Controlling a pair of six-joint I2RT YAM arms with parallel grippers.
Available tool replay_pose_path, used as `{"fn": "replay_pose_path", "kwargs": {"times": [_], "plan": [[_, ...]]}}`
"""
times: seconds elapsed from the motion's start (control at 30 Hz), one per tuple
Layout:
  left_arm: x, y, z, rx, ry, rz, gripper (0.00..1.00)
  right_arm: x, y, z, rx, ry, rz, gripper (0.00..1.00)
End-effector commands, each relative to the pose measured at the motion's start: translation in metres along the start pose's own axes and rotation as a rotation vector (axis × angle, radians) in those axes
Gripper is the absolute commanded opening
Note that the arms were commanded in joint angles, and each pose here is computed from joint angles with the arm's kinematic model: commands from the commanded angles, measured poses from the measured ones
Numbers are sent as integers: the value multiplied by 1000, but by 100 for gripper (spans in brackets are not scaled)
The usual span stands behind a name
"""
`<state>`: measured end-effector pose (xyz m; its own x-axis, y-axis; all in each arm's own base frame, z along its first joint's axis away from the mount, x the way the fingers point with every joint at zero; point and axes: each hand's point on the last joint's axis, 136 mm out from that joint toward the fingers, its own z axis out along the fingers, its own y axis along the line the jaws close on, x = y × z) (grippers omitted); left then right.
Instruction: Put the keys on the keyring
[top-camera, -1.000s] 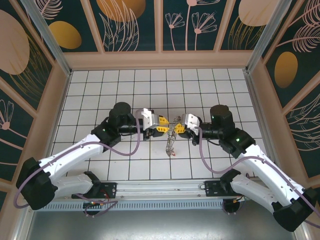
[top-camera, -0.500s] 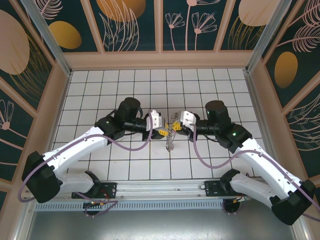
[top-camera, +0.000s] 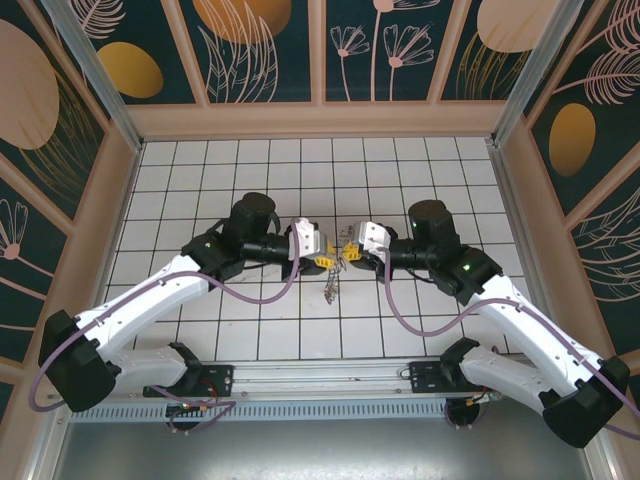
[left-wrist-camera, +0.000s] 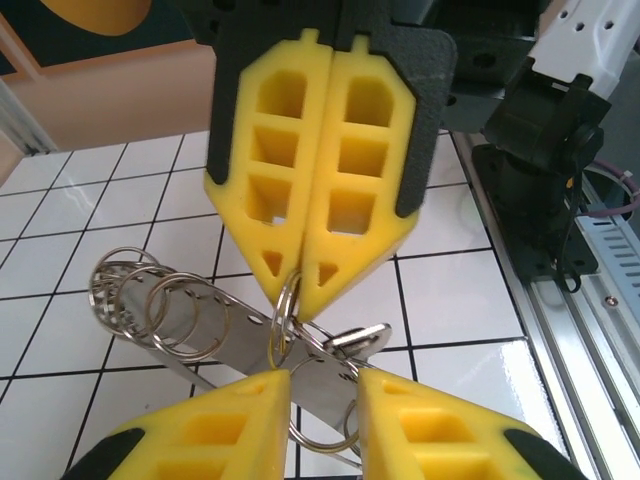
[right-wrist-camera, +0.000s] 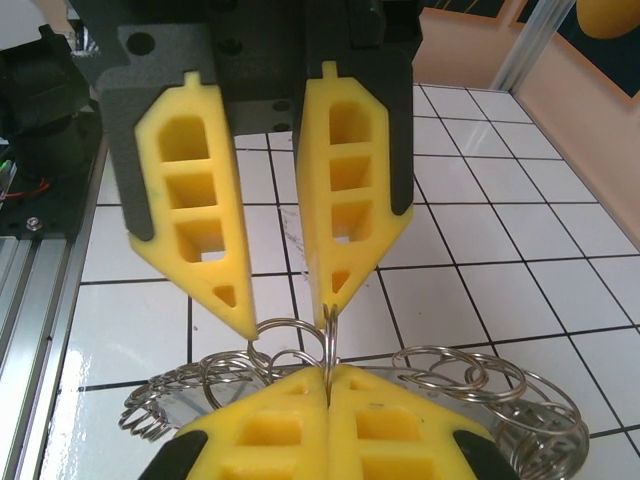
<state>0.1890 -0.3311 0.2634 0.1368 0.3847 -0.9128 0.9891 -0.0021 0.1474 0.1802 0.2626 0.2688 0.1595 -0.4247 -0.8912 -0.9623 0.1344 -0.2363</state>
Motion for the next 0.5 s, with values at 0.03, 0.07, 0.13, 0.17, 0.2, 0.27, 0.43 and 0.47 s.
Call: {"fn": "replay_pose_path", "kwargs": {"times": [0.03,0.07,0.13,0.17,0.2,0.27,0.43,0.47], "plan": [[-30,3,0,25,-69,65,24,-16,1,2,-8,-44,-43,0],[-31,3,0,25,-76,69,24,-16,1,3,-10,-45,-42,0],[-35,3,-1,19,-85,77,24,-17,2,3,-11,-49,-43,0],[-35,4,-2,12,-83,79,24,-16,2,3,-12,-47,-40,0],[-35,4,-3,6,-82,84,24,-17,2,3,-12,-48,-41,0],[-33,6,-4,-13,-68,89,25,-16,3,2,-11,-50,-42,0],[-10,7,-8,-52,30,111,26,-17,4,0,-2,-59,-44,0],[-5,6,-9,-56,50,120,26,-17,4,0,-3,-58,-44,0]]}}
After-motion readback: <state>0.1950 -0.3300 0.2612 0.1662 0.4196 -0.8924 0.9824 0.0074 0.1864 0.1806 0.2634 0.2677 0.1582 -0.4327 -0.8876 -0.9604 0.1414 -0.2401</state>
